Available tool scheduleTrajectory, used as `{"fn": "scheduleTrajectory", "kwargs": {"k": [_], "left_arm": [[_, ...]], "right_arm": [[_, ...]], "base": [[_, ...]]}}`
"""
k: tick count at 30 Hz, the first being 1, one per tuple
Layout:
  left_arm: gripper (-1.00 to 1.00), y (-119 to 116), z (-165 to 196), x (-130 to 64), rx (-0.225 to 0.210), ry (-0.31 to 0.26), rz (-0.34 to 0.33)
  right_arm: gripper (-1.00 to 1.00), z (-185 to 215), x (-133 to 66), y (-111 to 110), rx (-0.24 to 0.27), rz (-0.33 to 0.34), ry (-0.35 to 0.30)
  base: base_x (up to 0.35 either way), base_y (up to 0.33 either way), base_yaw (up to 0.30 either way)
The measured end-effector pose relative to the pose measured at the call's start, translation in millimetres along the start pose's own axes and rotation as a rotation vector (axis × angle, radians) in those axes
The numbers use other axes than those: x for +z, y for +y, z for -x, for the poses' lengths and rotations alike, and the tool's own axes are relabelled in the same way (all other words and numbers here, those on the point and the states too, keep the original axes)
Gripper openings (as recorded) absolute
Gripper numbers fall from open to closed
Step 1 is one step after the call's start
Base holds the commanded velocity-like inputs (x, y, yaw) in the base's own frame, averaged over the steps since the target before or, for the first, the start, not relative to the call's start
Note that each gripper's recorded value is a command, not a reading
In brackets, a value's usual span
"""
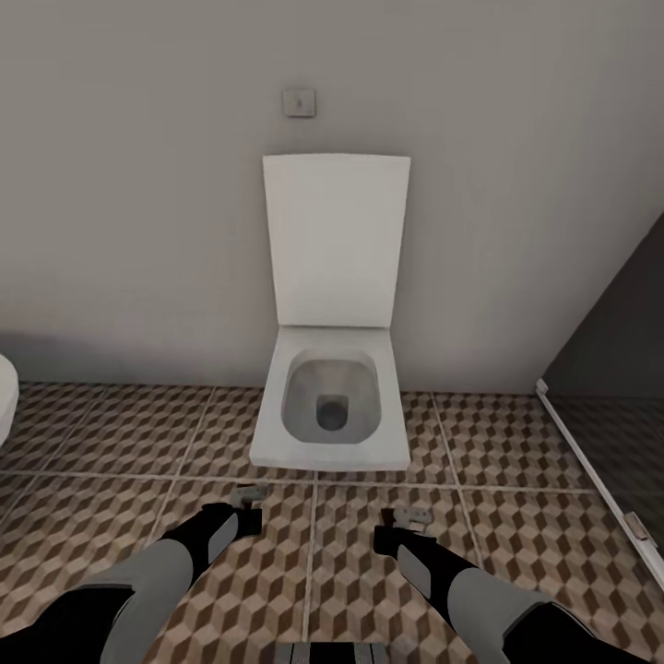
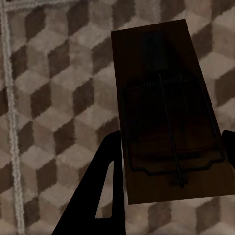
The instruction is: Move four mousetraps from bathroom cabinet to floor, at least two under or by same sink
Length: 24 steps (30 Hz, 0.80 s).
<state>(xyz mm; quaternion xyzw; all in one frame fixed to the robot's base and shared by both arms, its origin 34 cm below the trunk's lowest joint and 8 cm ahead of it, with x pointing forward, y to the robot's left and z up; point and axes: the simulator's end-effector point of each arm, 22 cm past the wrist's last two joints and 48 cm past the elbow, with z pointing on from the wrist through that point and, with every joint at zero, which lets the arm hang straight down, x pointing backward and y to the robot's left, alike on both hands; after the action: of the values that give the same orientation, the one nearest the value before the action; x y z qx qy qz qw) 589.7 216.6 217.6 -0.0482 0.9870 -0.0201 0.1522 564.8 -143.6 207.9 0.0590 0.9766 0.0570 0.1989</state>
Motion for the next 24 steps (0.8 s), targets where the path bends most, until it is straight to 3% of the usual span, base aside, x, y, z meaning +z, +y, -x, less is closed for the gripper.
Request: {"fn": "scheduleTrajectory", "kwargs": {"k": [6,24], "left_arm": [[-1.00,1,-8,11.9,0.000,0.001,0.000],[-1.00,4,-14,17.1,-0.001,0.015,0.003]], "right_arm": [[-1.00,-9,11.0,-2,0.000,0.000,0.002],[-1.00,-15,15.1,-4,0.001,-0.002,0.016]], "base": [[0.000,0.000,0.000],[0.000,0.000,0.000]]}}
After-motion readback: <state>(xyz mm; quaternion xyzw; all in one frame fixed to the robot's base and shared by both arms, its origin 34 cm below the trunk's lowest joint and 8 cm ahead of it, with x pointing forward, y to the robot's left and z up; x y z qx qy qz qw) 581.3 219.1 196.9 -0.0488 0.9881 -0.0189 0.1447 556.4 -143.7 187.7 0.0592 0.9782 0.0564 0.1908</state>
